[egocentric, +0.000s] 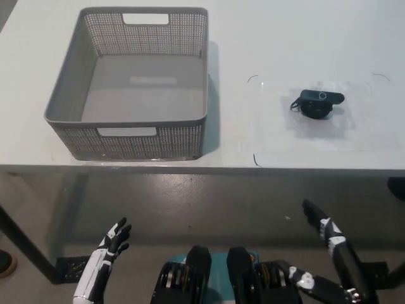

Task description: Use the right hand to pick up a webcam and put it into a container on the left side

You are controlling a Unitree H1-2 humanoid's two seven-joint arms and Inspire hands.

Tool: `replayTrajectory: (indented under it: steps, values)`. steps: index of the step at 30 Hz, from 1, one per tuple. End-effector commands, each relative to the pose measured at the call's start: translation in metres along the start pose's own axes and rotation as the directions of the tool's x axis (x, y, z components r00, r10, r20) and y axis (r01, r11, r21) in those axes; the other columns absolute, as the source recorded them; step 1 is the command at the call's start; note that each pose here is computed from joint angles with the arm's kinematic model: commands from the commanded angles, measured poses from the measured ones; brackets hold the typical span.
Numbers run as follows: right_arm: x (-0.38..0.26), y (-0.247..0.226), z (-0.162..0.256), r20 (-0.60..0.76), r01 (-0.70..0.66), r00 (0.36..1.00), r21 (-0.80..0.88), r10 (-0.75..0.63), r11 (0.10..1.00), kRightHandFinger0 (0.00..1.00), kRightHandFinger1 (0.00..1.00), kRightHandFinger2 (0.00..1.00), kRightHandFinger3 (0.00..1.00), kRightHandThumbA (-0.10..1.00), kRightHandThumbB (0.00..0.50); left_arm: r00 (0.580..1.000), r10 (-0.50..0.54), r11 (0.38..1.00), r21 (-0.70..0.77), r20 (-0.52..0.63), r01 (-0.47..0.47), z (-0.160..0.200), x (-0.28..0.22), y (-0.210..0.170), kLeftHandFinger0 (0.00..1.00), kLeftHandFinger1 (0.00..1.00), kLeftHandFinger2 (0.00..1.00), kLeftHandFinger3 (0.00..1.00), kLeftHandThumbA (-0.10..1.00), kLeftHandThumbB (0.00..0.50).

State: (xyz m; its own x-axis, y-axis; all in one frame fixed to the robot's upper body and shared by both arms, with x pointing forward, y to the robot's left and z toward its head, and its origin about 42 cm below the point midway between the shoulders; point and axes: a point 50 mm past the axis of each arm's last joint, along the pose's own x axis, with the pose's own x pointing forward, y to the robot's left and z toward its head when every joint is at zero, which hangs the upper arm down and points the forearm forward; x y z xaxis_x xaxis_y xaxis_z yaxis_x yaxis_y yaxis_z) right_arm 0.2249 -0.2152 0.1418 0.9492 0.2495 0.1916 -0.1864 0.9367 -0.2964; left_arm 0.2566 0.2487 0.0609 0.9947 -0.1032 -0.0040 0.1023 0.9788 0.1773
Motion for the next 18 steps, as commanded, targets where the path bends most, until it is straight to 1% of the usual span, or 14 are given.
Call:
replayTrajectory:
  steps: [1, 2, 3, 4, 5, 7, 8, 10, 11, 14, 15, 16, 18]
  values:
    - [-0.006, -0.029, 0.073, 0.097, 0.019, 0.995, -0.331, 0.014, 0.943, 1.00, 1.00, 1.00, 1.00, 0.89, 0.382, 0.997, -0.001, 1.000, 0.013, 0.072, 0.000, 0.010, 0.001, 0.006, 1.00, 1.00, 1.00, 1.00, 1.00, 0.078]
    - [-0.003, -0.034, 0.084, 0.131, 0.031, 0.991, -0.384, 0.021, 0.923, 1.00, 1.00, 1.00, 1.00, 0.90, 0.403, 0.997, -0.001, 1.000, 0.011, 0.073, 0.000, 0.010, 0.001, 0.007, 1.00, 1.00, 1.00, 1.00, 1.00, 0.076]
    - [-0.001, -0.036, 0.089, 0.139, 0.036, 0.990, -0.405, 0.022, 0.914, 1.00, 1.00, 1.00, 1.00, 0.90, 0.400, 0.997, 0.000, 1.000, 0.012, 0.073, -0.001, 0.010, 0.000, 0.007, 1.00, 1.00, 1.00, 1.00, 1.00, 0.074]
    - [0.005, -0.039, 0.099, 0.178, 0.064, 0.984, -0.446, 0.018, 0.892, 1.00, 1.00, 1.00, 1.00, 0.87, 0.399, 0.997, -0.001, 1.000, 0.016, 0.074, 0.000, 0.011, 0.000, 0.008, 1.00, 1.00, 1.00, 1.00, 1.00, 0.062]
    - [0.012, -0.043, 0.109, 0.219, 0.101, 0.976, -0.482, 0.009, 0.870, 1.00, 1.00, 1.00, 1.00, 0.83, 0.412, 0.998, 0.001, 1.000, 0.020, 0.071, -0.002, 0.011, 0.000, 0.007, 1.00, 1.00, 1.00, 1.00, 1.00, 0.069]
    - [0.023, -0.048, 0.123, 0.243, 0.122, 0.970, -0.522, 0.010, 0.844, 1.00, 1.00, 1.00, 1.00, 0.82, 0.422, 0.997, 0.002, 1.000, 0.021, 0.071, -0.004, 0.009, -0.001, 0.006, 1.00, 1.00, 1.00, 1.00, 1.00, 0.079]
    - [0.029, -0.052, 0.130, 0.255, 0.129, 0.967, -0.530, 0.012, 0.838, 1.00, 1.00, 1.00, 1.00, 0.82, 0.430, 0.997, 0.000, 1.000, 0.023, 0.073, -0.001, 0.009, -0.002, 0.006, 1.00, 1.00, 1.00, 1.00, 1.00, 0.071]
    - [0.040, -0.056, 0.139, 0.263, 0.136, 0.965, -0.553, 0.016, 0.822, 1.00, 1.00, 1.00, 1.00, 0.85, 0.430, 0.998, 0.002, 1.000, 0.019, 0.063, -0.003, 0.007, -0.007, 0.005, 1.00, 1.00, 1.00, 1.00, 1.00, 0.067]
    - [0.046, -0.058, 0.143, 0.261, 0.136, 0.965, -0.568, 0.020, 0.812, 1.00, 1.00, 1.00, 1.00, 0.88, 0.428, 0.998, 0.004, 1.000, 0.017, 0.056, -0.005, 0.005, -0.011, 0.005, 1.00, 1.00, 1.00, 1.00, 1.00, 0.066]
    - [0.077, -0.070, 0.159, 0.237, 0.102, 0.970, -0.587, 0.050, 0.803, 1.00, 1.00, 1.00, 1.00, 0.93, 0.414, 0.999, 0.002, 1.000, 0.001, 0.037, -0.002, 0.001, -0.020, 0.004, 1.00, 1.00, 1.00, 1.00, 1.00, 0.039]
    - [0.090, -0.075, 0.164, 0.233, 0.099, 0.971, -0.604, 0.056, 0.791, 1.00, 1.00, 1.00, 1.00, 0.95, 0.414, 0.999, 0.001, 1.000, 0.005, 0.035, -0.001, -0.001, -0.022, 0.003, 1.00, 1.00, 1.00, 1.00, 1.00, 0.036]
    - [0.093, -0.076, 0.166, 0.231, 0.099, 0.971, -0.610, 0.057, 0.787, 1.00, 1.00, 1.00, 1.00, 0.95, 0.414, 0.999, 0.001, 1.000, 0.007, 0.034, -0.001, -0.001, -0.023, 0.003, 1.00, 1.00, 1.00, 1.00, 1.00, 0.034]
    - [0.123, -0.084, 0.173, 0.226, 0.101, 0.973, -0.624, 0.055, 0.774, 1.00, 1.00, 1.00, 1.00, 0.94, 0.403, 1.000, 0.000, 1.000, 0.009, 0.031, 0.000, -0.003, -0.023, 0.002, 1.00, 1.00, 1.00, 1.00, 1.00, 0.040]
